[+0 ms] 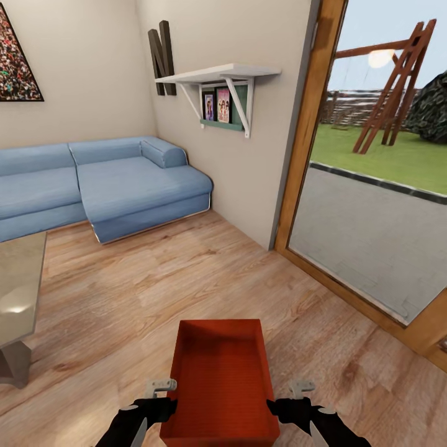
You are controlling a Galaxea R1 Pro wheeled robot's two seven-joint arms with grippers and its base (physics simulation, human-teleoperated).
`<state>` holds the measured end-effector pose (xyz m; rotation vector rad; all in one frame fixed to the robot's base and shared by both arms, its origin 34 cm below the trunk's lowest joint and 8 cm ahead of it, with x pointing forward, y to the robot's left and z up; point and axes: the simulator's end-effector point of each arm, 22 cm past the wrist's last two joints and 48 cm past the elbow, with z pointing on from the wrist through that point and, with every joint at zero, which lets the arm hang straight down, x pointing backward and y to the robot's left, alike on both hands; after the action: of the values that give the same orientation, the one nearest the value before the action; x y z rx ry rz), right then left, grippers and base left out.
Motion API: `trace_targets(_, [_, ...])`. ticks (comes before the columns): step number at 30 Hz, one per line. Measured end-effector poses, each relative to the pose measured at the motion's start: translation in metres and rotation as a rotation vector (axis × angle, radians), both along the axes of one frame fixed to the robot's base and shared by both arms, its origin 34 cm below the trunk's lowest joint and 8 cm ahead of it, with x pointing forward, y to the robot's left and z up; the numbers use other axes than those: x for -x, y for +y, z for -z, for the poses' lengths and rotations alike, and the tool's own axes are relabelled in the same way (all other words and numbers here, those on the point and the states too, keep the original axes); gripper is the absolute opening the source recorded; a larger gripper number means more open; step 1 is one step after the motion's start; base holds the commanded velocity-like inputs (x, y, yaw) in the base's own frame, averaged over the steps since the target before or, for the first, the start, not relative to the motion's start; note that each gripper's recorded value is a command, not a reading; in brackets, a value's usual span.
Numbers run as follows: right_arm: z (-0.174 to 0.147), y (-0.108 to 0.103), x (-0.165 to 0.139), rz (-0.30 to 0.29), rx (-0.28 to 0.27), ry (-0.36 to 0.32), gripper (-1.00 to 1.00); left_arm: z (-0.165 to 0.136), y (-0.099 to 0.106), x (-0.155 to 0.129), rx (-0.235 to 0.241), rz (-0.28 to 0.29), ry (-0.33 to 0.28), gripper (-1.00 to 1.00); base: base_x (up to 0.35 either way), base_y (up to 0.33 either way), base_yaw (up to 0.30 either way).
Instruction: Move the two storage containers from the living room to the garage. In the garage, place one container on the floor and stack the other container on top of it (either order is fine).
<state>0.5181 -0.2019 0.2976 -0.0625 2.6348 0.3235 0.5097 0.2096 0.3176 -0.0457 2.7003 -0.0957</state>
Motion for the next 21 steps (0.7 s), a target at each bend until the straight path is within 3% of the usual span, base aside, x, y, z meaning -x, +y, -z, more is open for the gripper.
trace_targets(21, [0.0086, 0.0009, 0.0069, -0.002, -0.003, 0.021, 1.00, 0.0086, 0.0000, 0.0065, 0.000, 0.000, 0.022, 1.00, 0.000, 0.000, 0.000])
